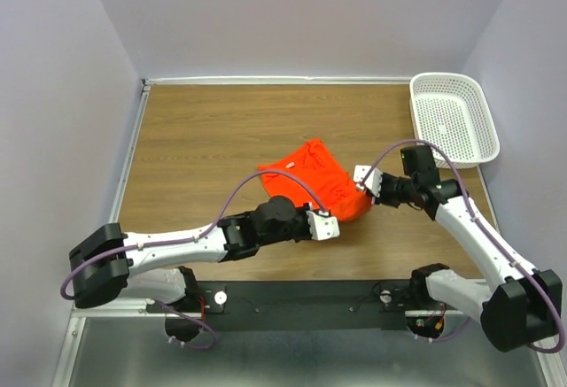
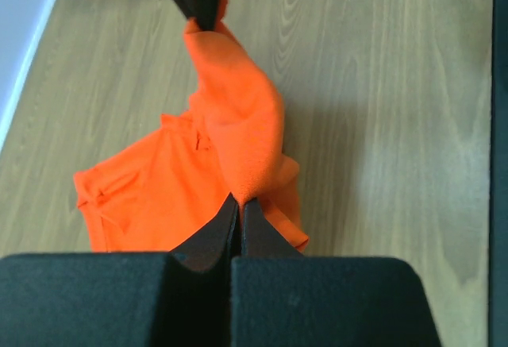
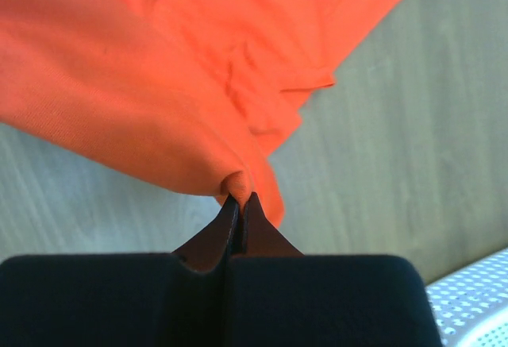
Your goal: Fold and stack the t-shirts
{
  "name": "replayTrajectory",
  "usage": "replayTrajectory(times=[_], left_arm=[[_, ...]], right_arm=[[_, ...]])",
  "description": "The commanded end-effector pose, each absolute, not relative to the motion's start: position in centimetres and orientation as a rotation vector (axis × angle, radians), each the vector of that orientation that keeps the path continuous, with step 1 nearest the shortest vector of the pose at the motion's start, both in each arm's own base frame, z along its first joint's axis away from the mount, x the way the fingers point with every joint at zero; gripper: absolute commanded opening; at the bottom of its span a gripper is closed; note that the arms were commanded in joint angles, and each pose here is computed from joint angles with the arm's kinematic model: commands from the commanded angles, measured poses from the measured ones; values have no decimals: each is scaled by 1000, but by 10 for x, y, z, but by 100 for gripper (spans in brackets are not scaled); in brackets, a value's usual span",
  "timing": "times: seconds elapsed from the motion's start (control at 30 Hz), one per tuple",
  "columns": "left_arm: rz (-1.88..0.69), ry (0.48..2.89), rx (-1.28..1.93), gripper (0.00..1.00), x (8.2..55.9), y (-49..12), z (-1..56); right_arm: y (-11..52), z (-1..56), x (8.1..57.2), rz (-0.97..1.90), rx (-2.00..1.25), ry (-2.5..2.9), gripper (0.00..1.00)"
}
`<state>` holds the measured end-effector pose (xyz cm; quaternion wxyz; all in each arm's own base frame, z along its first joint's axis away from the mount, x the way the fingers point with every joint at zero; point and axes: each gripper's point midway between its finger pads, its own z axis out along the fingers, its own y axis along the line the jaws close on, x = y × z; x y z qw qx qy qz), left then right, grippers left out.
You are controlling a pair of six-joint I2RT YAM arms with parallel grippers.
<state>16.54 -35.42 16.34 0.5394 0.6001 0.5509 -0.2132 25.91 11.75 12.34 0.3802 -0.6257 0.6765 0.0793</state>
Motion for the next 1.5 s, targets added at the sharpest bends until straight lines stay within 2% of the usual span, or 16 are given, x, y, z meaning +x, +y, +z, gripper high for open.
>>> replayTrajectory(times=[0.0,0.23,0.7,0.97,1.0,1.1,1.13,1.2,1.3,1.47], left_arm=[[-527,1459,1340,0,157,-361,160],[-530,1585,1410,0,122,-376,122],[-294,1667,1145,0,160,-339,143],[-114,1656,904,0,231,-278,170],[-114,1650,892,0,239,-275,173],[-38,1671,855,0,267,-254,171],[-14,1667,874,0,275,-252,167],[45,1682,857,0,298,-238,160],[95,1677,815,0,325,-225,163],[132,1681,781,0,350,-215,160]], right_arm=[[98,97,242,143,-1687,1791,1],[99,100,249,137,-1693,1788,1],[145,139,333,292,-1604,1749,1],[192,164,391,466,-1545,1662,0],[199,149,398,517,-1535,1704,1],[226,157,424,546,-1522,1660,1],[233,141,432,586,-1501,1707,1],[248,154,457,581,-1427,1699,1],[260,138,491,571,-1360,1721,1],[271,124,513,568,-1338,1739,1]])
